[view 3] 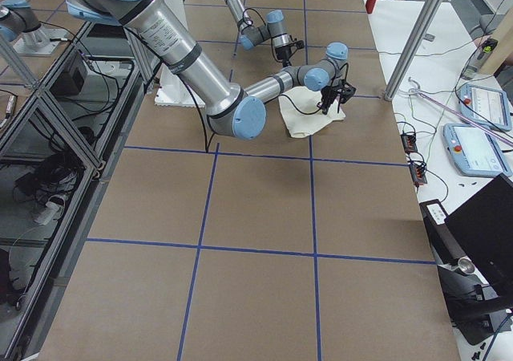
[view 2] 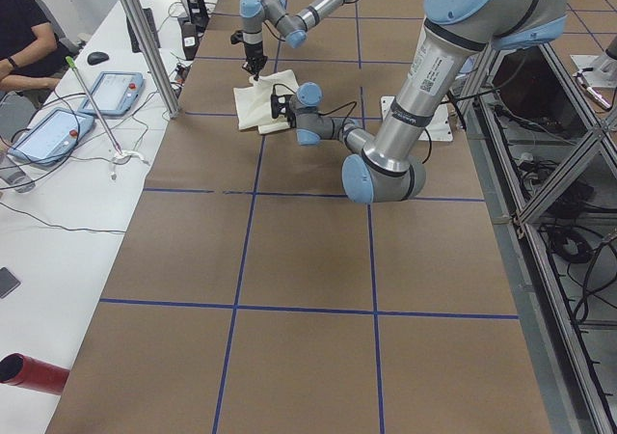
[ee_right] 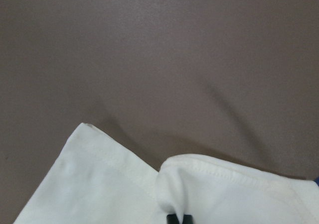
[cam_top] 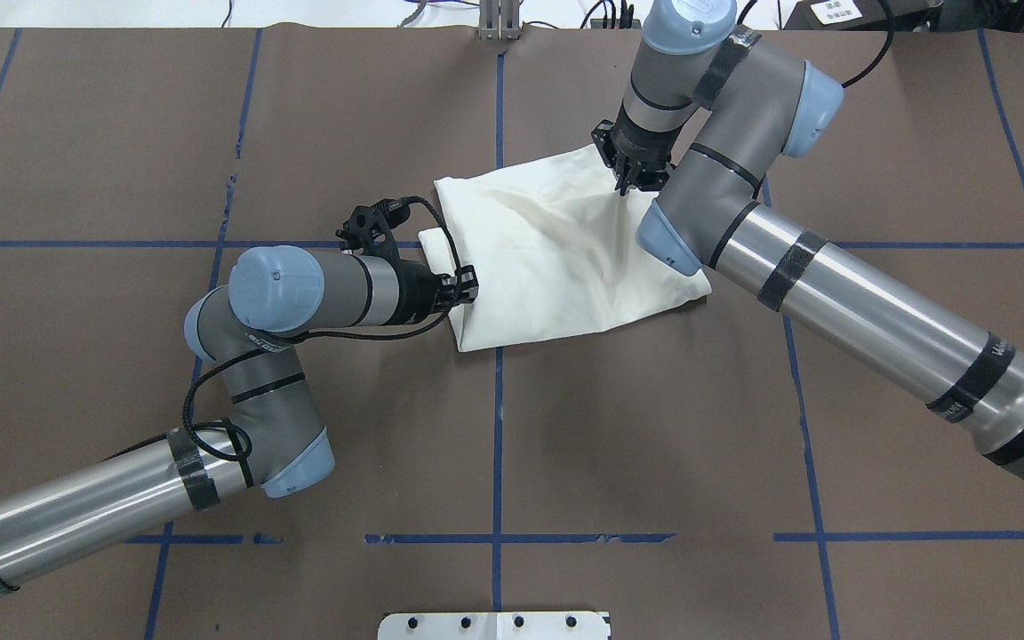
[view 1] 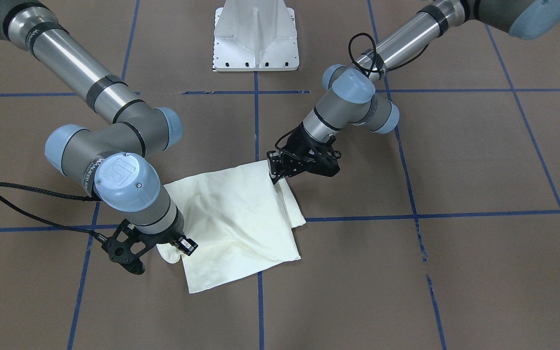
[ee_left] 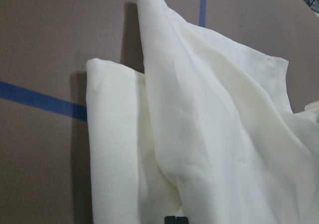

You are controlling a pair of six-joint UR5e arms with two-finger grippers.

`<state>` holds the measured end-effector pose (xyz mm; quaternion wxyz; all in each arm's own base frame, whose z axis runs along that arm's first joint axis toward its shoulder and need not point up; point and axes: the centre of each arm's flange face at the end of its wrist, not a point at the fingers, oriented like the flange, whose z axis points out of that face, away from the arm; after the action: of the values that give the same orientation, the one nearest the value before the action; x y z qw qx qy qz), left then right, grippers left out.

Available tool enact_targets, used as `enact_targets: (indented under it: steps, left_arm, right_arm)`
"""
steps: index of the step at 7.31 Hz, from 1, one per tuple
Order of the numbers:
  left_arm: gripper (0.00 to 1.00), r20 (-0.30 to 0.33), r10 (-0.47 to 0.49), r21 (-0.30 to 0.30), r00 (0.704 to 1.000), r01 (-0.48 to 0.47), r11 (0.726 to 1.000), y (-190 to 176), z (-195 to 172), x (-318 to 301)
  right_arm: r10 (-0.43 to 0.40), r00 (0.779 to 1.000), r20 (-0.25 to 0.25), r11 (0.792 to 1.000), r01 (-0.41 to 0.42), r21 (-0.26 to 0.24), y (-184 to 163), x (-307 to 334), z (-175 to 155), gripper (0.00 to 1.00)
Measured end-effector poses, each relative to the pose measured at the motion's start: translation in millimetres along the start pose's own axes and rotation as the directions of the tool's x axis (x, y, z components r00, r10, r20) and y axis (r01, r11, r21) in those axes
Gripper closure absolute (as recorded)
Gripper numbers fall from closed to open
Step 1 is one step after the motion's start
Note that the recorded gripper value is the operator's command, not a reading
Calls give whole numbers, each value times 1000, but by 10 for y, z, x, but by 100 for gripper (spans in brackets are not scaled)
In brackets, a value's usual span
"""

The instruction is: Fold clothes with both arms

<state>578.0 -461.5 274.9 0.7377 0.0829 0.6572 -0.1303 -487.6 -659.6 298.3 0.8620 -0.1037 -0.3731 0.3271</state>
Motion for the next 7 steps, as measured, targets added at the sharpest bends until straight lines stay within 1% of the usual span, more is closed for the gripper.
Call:
enact_targets:
  steps: [2, 4, 5, 6, 7]
  left_arm:
    - [100, -39, 11, -101, 999, -15, 995, 204, -127, 91]
    - [100, -79, 20, -174, 997, -34, 984, 595, -79, 136]
    - [100, -102, 23, -194, 994, -42, 980, 718, -112, 207]
    - [100, -130, 23, -200, 991, -49, 979, 749, -204, 325]
    - [100, -145, 25, -182, 989, -51, 982, 641, -300, 403]
  right_arm:
    - [2, 1000, 0, 1000, -2, 0, 5, -4, 2, 100]
    - [9, 1000, 0, 1000, -9, 0, 5, -4, 4, 100]
    - [12, 1000, 0, 1000, -12, 0, 5, -4, 5, 100]
    - [12, 1000, 2, 1000, -12, 0, 11, -15, -4, 100]
    - [13, 1000, 4, 1000, -13, 0, 20, -30, -17, 100]
